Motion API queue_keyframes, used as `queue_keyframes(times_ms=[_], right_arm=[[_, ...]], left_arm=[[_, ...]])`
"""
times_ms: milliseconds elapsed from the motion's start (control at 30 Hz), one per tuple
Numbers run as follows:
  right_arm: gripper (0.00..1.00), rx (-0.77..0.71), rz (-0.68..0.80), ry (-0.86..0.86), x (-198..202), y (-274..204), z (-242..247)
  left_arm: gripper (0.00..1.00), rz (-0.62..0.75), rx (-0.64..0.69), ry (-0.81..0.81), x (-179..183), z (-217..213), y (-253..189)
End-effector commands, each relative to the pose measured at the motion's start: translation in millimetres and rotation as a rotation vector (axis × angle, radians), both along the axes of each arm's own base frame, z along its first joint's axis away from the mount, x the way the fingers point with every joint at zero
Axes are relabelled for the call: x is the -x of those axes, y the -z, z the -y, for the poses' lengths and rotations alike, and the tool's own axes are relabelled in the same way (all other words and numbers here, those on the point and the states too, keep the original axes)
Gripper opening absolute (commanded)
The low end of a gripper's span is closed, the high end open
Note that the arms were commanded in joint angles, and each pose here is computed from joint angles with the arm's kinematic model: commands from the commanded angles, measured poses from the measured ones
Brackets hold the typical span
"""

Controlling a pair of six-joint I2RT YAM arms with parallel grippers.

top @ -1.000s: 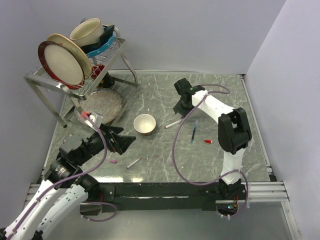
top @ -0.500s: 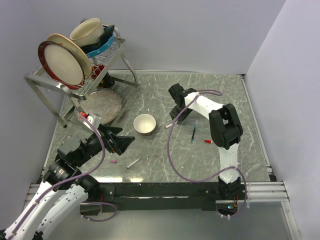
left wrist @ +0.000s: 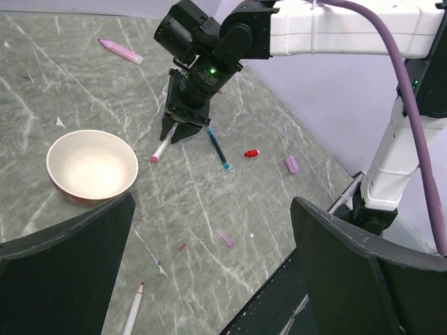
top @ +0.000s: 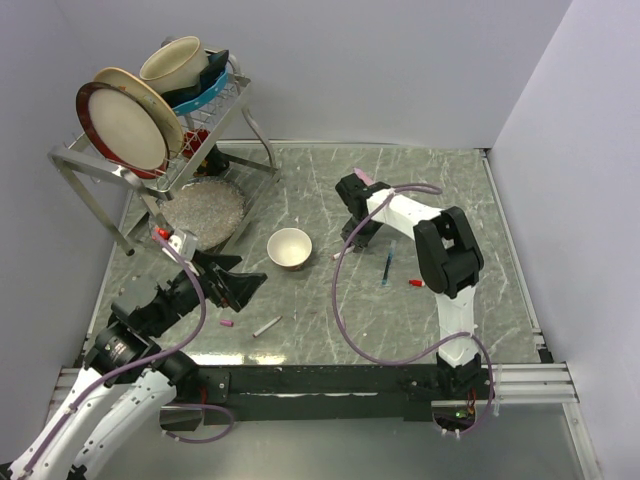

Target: Insert the pens into the pen caps

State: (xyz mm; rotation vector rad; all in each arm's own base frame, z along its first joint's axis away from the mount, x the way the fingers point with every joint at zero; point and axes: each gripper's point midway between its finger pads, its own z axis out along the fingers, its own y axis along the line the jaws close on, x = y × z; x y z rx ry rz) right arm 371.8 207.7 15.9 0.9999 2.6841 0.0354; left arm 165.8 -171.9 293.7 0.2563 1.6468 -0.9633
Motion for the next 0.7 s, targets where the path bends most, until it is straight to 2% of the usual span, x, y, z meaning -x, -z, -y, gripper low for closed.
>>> queue_keyframes(times_ms=[0, 67, 167, 200, 300, 467, 667], right_arm=[[0.3, 0.06, -0.007, -0.022, 10, 15, 8], [0.28, 0.07, -0.01, -0.035, 13, 19, 11], [0.19, 0.055, -0.001, -0.071, 15, 19, 9], [0.13, 0.052, 0.007, -0.082, 16, 17, 8], [0.05, 0.043, 0.045, -0.132, 16, 8, 6], [0.0, 0.013, 0.114, -0.23, 22, -9, 7], [0.0, -0.059, 0.237, -0.367, 35, -43, 1]], left_arm=[[0.99, 0.041, 0.017, -0.011, -1, -2, -9], [0.99, 0.041, 0.019, -0.011, -1, -2, -10], [0.99, 0.042, 0.024, -0.015, 1, -3, -10], [0.99, 0.038, 0.024, -0.018, 1, -4, -10], [0.99, 0.035, 0.028, -0.029, 2, -6, -10], [0.99, 0.008, 0.032, -0.02, 4, -4, -7], [0.97, -0.068, 0.037, -0.027, 5, -3, -3]])
